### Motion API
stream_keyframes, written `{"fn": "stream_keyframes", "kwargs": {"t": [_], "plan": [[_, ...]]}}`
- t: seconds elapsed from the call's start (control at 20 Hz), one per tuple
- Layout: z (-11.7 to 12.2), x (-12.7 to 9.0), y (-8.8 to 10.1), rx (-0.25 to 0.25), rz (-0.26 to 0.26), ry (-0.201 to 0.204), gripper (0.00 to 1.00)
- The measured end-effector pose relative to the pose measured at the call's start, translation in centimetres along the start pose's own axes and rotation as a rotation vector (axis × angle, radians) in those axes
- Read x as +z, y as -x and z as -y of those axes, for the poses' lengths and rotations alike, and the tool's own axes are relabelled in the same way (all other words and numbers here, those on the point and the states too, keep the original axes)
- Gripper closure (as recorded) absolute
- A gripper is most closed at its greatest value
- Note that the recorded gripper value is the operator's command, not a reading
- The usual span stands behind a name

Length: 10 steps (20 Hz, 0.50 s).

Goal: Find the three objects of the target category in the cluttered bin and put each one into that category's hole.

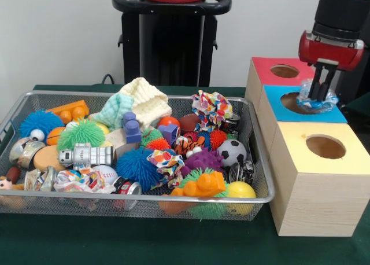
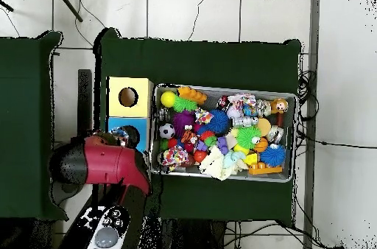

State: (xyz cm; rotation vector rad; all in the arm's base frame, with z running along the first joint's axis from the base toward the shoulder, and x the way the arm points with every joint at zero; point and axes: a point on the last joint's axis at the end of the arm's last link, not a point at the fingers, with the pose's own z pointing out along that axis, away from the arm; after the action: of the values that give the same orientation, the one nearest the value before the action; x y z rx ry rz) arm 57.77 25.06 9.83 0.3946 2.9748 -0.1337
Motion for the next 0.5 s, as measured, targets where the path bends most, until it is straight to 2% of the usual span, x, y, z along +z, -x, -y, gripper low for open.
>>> {"fn": "stream_keyframes", "kwargs": {"t": [0.5], "plan": [[0.03,0.67,-0.19,-0.039,0.059,-0.034,1.00]]}}
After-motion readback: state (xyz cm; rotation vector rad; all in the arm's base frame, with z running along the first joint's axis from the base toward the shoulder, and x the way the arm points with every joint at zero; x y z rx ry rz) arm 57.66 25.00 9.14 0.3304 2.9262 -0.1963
